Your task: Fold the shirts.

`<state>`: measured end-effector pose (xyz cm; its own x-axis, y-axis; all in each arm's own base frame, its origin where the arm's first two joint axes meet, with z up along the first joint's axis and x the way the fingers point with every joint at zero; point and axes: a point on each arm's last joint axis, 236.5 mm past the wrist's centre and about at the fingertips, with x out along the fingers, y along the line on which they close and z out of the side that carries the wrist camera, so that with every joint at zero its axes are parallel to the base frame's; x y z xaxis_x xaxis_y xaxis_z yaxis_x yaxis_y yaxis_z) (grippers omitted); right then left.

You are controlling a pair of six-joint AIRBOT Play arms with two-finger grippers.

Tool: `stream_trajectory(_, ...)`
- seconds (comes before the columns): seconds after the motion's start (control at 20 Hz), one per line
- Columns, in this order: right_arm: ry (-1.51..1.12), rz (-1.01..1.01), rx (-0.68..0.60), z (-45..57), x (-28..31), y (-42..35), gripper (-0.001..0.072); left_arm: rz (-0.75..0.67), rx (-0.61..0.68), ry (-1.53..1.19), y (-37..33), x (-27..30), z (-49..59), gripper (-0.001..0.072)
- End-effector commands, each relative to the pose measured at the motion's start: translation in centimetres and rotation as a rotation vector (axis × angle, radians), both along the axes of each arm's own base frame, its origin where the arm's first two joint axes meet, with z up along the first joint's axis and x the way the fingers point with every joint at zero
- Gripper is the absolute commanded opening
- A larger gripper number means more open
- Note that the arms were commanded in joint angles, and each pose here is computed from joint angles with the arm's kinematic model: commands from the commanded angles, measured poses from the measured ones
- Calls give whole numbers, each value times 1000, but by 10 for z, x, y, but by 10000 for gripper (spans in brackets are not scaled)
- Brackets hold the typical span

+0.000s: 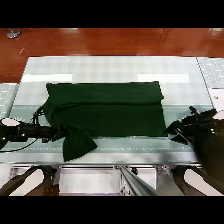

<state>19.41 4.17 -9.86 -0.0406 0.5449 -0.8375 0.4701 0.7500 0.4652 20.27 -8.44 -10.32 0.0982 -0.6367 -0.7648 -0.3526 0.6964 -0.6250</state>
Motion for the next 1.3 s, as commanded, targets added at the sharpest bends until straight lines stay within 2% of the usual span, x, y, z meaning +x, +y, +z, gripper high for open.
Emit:
stream_trajectory(0.0,-41,-31,21,-14,25,22,623,-4,-12,0,-3,-1,2,23)
stream_trajectory(0.15,-100,-52,45,-9,61,34,619,8,-23,-7,-4,3,4,24)
stream_trajectory(0.2,-111,-31,47,-7,68,39,489,8,-22,-14,-4,5,6,24)
stream_trajectory(0.25,-121,-1,48,-5,73,44,188,6,-19,-25,-2,9,8,24)
stream_trajectory(0.3,-144,40,53,1,78,49,18,7,-16,-42,1,16,14,24)
stream_trajectory(0.45,-234,85,47,32,110,44,19,12,1,-136,18,51,45,24)
stream_trajectory(0.75,-419,30,-2,87,199,21,18,66,98,-328,56,145,98,23)
stream_trajectory(1.05,-466,-21,-11,73,263,29,19,32,72,-302,51,231,87,23)
stream_trajectory(1.25,-431,-55,17,52,284,30,19,63,63,-247,56,258,64,23)
